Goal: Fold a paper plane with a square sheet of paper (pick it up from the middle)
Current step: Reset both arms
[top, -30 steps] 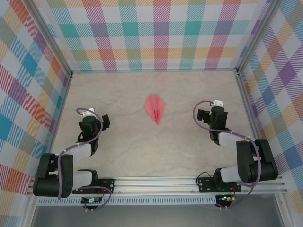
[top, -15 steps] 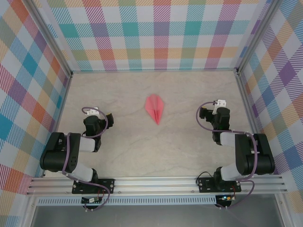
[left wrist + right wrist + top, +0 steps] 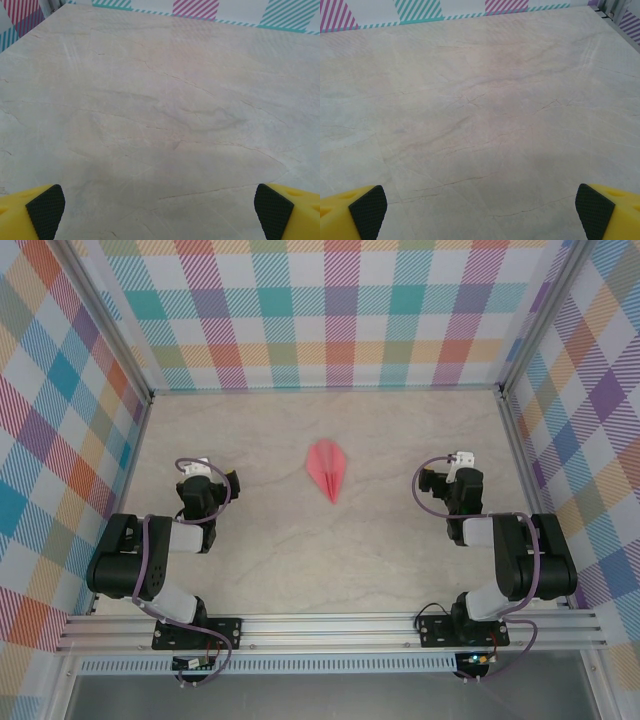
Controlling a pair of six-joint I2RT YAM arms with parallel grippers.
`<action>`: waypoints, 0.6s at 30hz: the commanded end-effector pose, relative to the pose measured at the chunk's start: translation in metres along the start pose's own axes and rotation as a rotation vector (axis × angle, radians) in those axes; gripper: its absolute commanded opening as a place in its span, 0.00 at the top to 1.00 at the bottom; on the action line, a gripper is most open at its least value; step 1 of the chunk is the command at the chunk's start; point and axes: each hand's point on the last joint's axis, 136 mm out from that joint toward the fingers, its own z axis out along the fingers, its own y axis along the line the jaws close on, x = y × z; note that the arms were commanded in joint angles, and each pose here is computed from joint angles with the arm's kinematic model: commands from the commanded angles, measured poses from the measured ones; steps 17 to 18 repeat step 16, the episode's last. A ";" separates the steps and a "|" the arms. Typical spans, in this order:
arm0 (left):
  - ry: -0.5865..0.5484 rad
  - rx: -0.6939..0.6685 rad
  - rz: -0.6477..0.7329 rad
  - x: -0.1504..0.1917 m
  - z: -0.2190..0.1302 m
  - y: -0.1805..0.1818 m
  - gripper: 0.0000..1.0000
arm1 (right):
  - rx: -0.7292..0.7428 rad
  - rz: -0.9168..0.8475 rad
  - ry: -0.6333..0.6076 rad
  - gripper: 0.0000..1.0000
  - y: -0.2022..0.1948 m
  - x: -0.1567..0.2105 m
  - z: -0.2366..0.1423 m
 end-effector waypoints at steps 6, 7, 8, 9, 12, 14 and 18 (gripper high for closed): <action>0.001 0.007 0.029 -0.002 0.003 -0.006 0.00 | -0.019 0.006 -0.039 0.00 0.003 -0.008 -0.001; 0.003 0.007 0.030 -0.002 0.003 -0.006 0.00 | -0.018 0.006 -0.039 0.00 0.003 -0.008 -0.001; 0.003 0.008 0.031 -0.002 0.003 -0.006 0.00 | -0.019 0.005 -0.039 0.00 0.003 -0.008 -0.001; 0.002 0.009 0.032 -0.002 0.003 -0.007 0.00 | -0.019 0.005 -0.038 0.00 0.003 -0.007 -0.001; 0.009 0.014 0.040 -0.001 0.004 -0.009 0.00 | -0.018 0.006 -0.039 0.00 0.003 -0.008 -0.001; 0.007 0.015 0.040 -0.002 0.004 -0.009 0.00 | -0.018 0.005 -0.040 0.00 0.003 -0.008 -0.001; 0.007 0.019 0.039 -0.002 0.004 -0.010 0.00 | -0.019 0.005 -0.038 0.00 0.003 -0.008 -0.001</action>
